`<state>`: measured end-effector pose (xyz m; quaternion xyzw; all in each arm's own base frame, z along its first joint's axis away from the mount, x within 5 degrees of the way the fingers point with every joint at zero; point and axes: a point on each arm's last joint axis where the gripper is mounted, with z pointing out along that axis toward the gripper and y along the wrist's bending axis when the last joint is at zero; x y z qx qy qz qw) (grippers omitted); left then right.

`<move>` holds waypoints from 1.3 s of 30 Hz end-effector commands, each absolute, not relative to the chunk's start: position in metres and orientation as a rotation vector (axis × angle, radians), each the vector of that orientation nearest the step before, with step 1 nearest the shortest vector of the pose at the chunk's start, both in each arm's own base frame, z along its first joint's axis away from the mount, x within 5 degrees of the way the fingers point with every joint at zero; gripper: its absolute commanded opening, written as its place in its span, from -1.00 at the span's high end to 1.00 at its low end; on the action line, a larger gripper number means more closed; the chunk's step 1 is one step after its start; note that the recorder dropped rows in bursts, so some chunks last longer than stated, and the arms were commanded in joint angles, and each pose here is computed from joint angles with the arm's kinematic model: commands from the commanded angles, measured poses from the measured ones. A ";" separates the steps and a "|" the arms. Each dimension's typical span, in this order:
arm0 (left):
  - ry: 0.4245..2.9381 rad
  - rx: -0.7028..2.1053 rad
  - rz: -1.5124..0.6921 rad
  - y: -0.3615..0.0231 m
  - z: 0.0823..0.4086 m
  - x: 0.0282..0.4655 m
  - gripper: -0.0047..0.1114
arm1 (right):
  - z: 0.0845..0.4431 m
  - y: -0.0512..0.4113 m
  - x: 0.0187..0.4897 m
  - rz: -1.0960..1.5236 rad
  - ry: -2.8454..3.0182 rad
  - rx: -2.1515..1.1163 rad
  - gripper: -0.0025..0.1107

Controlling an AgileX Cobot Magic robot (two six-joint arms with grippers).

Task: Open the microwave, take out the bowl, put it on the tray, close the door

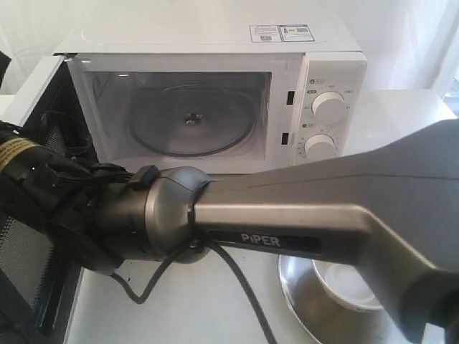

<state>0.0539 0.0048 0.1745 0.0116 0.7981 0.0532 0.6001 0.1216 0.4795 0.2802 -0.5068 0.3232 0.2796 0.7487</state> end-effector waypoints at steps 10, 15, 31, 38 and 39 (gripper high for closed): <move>1.850 0.021 0.113 0.005 0.174 0.054 0.92 | 0.348 0.399 0.115 0.201 0.930 -1.835 0.96; 1.850 0.021 0.113 0.005 0.174 0.054 0.92 | 0.373 0.305 0.173 -0.592 1.669 -1.433 0.96; 1.850 0.021 0.113 0.005 0.174 0.054 0.92 | 0.353 0.302 0.124 -0.095 2.122 -1.519 0.96; 1.850 0.021 0.113 0.005 0.174 0.054 0.92 | 0.325 0.304 0.219 -0.545 1.993 -1.115 0.96; 1.850 0.021 0.113 0.005 0.174 0.054 0.92 | 0.325 0.299 0.232 -0.601 1.982 -1.027 0.96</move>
